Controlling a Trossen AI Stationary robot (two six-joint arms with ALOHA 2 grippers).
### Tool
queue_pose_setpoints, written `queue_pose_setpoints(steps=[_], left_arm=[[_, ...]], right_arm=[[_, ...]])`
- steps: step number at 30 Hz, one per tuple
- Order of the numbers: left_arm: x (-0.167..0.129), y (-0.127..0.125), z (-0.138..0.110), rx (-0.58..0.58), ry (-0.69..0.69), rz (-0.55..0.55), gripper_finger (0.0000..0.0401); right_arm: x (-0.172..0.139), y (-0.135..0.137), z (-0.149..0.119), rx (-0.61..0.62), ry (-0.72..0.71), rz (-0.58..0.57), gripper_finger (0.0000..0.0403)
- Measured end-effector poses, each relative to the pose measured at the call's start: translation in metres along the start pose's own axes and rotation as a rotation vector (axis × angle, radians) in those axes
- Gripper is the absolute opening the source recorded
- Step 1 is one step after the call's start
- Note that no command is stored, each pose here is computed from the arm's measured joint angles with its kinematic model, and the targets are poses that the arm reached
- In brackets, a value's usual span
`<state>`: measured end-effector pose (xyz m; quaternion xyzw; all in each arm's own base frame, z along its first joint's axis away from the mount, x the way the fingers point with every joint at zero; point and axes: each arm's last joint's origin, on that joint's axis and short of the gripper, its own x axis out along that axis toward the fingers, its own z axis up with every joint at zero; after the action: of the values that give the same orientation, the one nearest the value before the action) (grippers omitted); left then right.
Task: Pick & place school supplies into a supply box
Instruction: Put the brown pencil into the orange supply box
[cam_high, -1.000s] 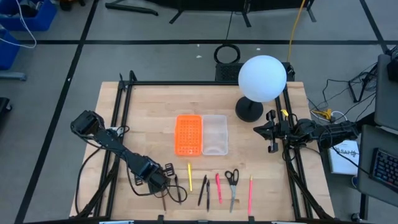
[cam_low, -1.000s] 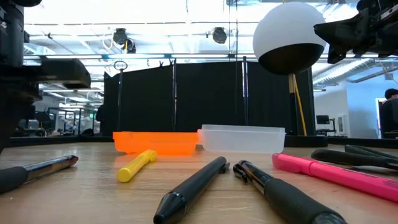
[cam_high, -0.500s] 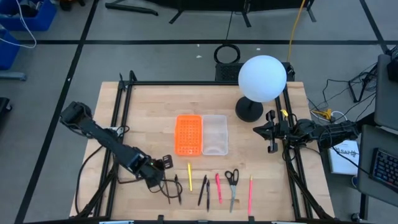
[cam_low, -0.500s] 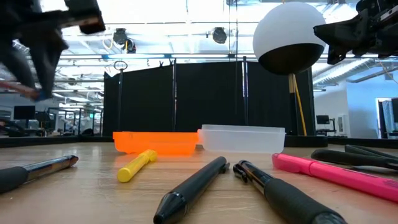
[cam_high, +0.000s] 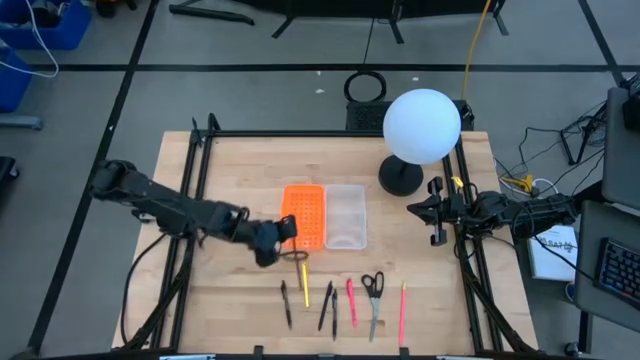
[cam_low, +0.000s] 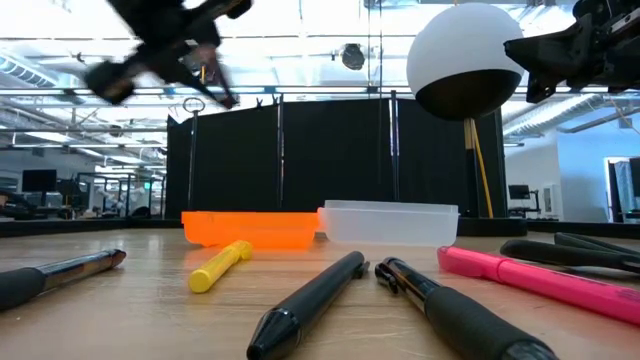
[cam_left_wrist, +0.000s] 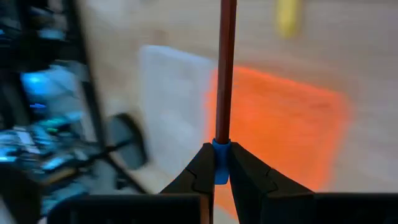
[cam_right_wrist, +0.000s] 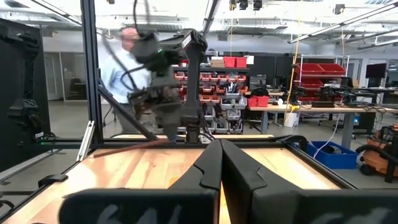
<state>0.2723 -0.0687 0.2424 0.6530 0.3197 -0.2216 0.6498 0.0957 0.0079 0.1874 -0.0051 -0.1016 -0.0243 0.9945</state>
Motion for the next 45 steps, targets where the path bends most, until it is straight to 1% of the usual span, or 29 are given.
queue_pose_setpoints(steps=[4,8,12,16,20,23,27,31,34,37,39,41,45], left_arm=[[0.006,0.021,-0.025,0.021,-0.024,0.107,0.0024],[0.007,0.045,-0.051,0.028,-0.072,0.195,0.0033],[0.016,0.071,-0.075,0.054,-0.119,0.227,0.0034],[0.038,0.097,-0.097,0.079,-0.14,0.182,0.0027],[0.073,0.111,-0.111,0.116,-0.167,0.049,0.0033],[0.101,0.109,-0.117,0.157,-0.169,-0.071,0.0033],[0.129,0.107,-0.123,0.177,-0.17,-0.127,0.0027],[0.142,0.106,-0.131,0.183,-0.171,-0.133,0.0035],[0.146,0.102,-0.136,0.17,-0.183,-0.143,0.0038],[0.146,0.102,-0.143,0.141,-0.23,-0.119,0.0033],[0.146,0.099,-0.149,0.09,-0.266,-0.112,0.003],[0.147,0.098,-0.154,0.052,-0.277,-0.115,0.003],[0.157,0.091,-0.162,0.031,-0.273,-0.137,0.0034]], right_arm=[[0.0,0.0,0.002,0.002,-0.019,-0.001,0.0],[0.0,0.0,0.003,0.004,-0.034,-0.001,0.0],[0.0,0.0,0.004,0.004,-0.037,-0.001,0.0],[0.0,0.0,0.005,0.006,-0.046,-0.004,0.0],[0.001,0.0,0.004,0.009,-0.039,-0.006,0.0],[0.001,0.0,0.003,0.008,-0.03,-0.007,0.0],[0.001,0.0,0.003,0.009,-0.031,-0.008,0.0],[0.001,0.0,0.005,-0.005,-0.05,-0.01,0.0],[0.001,0.0,0.007,-0.017,-0.068,-0.011,0.0],[0.002,0.0,0.006,-0.037,-0.063,-0.009,0.0],[0.002,0.0,0.006,-0.038,-0.056,-0.007,0.0],[0.002,0.0,0.004,-0.041,-0.04,-0.005,0.0],[0.004,0.001,0.002,-0.045,-0.017,-0.003,0.0]])
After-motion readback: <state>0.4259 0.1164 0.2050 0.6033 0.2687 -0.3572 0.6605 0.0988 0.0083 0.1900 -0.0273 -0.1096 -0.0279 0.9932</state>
